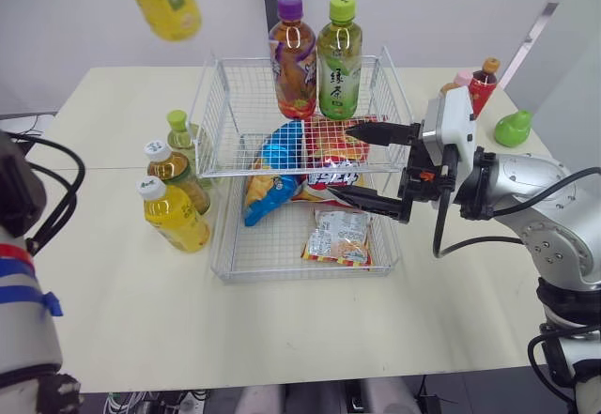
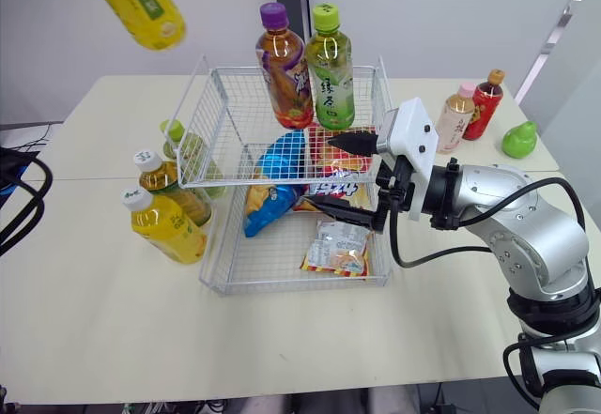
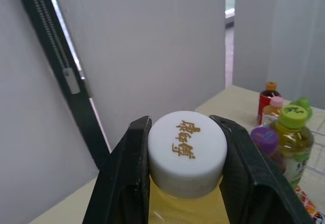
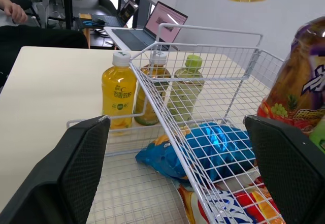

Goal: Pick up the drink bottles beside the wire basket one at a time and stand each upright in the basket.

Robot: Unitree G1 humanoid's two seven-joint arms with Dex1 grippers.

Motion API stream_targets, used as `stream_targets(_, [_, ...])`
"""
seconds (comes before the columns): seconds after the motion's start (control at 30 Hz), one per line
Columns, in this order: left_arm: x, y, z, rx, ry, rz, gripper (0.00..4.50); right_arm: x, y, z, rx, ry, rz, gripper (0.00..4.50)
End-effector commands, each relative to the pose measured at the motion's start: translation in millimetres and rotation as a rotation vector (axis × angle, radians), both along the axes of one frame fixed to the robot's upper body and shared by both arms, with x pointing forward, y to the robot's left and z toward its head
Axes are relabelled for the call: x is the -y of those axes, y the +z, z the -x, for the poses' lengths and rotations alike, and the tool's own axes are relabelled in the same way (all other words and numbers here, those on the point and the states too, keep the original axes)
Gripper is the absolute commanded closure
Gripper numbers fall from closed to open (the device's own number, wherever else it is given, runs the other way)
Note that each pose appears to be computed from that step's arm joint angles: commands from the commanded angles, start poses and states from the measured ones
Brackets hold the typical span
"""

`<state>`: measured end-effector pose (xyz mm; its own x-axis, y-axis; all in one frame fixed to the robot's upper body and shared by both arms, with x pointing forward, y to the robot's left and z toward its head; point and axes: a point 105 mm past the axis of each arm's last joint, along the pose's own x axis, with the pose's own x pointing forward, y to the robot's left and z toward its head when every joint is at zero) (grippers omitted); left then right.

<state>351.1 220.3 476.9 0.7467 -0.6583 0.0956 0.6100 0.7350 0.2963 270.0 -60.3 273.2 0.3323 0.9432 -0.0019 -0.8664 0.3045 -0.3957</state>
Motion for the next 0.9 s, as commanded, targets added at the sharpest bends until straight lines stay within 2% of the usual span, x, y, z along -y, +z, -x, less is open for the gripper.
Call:
stream_targets(0.03, [14.5,14.6,7.5,0.047,-0.057,-0.009,3.14,5.7,11.8,-0.2,0.062,-0.037,-0.039,0.00])
stream_targets(0.47, [42.9,-39.3,-27.8,-0.061,-0.132,-0.076,3.14,26.4,31.6,-13.7,0.143,-0.169,-0.078,0.00])
stream_targets(0.6, [48.9,-52.4,-34.9,-0.082,-0.148,-0.066,3.14,58.7,49.8,16.9,0.167,-0.156,-0.088,0.00])
stream_targets(0.9, [59.3,-65.1,-41.4,-0.100,-0.173,-0.084,3.14,66.2,50.9,22.5,0.131,-0.148,-0.085,0.00])
